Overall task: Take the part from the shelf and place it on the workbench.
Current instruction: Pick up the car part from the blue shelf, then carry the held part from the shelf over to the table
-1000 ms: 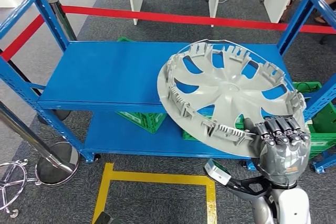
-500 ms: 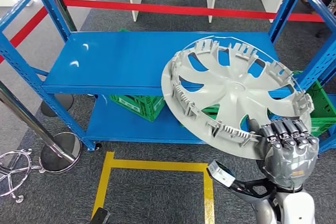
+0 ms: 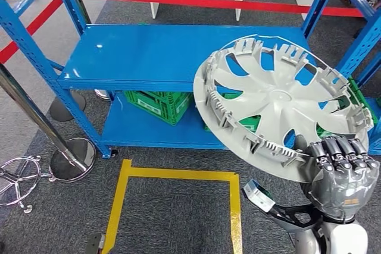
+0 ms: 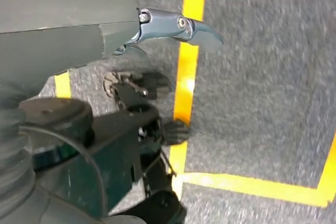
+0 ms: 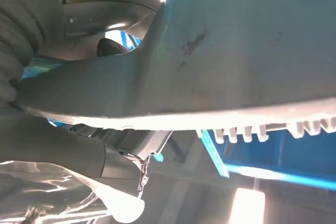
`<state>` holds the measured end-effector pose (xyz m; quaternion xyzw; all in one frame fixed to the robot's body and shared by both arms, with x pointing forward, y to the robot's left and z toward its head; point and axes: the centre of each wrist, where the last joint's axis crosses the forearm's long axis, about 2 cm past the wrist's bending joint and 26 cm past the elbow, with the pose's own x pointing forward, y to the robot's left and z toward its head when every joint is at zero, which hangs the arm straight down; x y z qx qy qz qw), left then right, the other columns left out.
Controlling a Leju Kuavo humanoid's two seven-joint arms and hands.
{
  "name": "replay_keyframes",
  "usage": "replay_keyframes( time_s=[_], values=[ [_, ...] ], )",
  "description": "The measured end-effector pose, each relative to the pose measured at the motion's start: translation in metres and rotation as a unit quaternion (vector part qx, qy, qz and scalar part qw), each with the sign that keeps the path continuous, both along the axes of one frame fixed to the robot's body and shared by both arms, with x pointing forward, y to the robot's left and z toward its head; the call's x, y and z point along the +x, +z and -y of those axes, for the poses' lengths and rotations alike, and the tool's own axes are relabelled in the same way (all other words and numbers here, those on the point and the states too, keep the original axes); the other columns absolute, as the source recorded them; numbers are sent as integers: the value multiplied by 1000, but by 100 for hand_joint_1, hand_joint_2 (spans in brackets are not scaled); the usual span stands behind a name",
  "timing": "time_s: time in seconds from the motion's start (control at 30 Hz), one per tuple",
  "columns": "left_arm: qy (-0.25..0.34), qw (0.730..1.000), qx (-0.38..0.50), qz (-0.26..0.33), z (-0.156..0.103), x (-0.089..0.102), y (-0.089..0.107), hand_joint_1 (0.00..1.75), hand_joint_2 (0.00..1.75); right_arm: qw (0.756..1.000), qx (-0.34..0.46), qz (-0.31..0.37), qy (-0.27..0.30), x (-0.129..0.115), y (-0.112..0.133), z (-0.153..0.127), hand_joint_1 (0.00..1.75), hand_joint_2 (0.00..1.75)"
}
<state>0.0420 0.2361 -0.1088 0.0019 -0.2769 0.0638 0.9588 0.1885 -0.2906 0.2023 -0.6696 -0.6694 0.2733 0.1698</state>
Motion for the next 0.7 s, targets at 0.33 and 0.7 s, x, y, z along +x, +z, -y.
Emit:
replay_keyframes(
  time_s=[0.33,0.7],
  values=[
    [17,1000,-7,-3,5,2,1,0,175,1000,-1,-1,-8,-2,0,3,175,175],
    [44,999,-7,-31,4,-1,0,0,175,1000,0,4,-16,-3,3,5,175,175]
  ],
)
